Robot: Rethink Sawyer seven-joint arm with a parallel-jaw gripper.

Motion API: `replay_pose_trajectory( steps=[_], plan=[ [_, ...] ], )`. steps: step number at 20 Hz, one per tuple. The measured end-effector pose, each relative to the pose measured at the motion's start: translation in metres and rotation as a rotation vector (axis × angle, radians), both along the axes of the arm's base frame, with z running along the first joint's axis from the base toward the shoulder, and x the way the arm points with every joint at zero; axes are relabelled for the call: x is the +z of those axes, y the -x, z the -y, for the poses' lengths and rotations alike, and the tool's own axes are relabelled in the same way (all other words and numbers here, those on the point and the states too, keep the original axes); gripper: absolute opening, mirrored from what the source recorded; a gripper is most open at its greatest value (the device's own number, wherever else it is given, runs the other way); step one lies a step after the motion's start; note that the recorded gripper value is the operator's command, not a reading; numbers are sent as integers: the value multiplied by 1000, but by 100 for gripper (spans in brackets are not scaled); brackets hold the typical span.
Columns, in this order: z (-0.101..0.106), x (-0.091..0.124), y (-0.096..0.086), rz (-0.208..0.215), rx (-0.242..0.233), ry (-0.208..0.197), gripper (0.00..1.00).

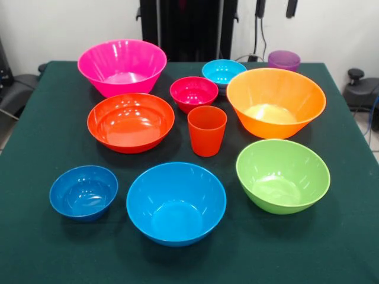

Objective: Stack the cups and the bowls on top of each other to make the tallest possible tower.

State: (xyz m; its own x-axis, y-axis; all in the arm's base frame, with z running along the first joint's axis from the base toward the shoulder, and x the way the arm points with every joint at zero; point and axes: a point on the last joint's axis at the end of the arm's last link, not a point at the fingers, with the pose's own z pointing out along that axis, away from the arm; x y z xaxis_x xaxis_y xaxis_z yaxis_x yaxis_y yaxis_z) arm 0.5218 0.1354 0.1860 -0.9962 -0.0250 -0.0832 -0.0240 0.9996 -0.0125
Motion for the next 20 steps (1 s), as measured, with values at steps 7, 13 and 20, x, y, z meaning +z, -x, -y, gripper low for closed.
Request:
replay_pose_trajectory(
  steps=[7,13,20],
  plan=[
    [18,-41,-28,31,-29,0,100],
    [25,-74,-39,18,-41,-3,100],
    [20,-97,-47,-2,-32,-6,100]
  ],
)
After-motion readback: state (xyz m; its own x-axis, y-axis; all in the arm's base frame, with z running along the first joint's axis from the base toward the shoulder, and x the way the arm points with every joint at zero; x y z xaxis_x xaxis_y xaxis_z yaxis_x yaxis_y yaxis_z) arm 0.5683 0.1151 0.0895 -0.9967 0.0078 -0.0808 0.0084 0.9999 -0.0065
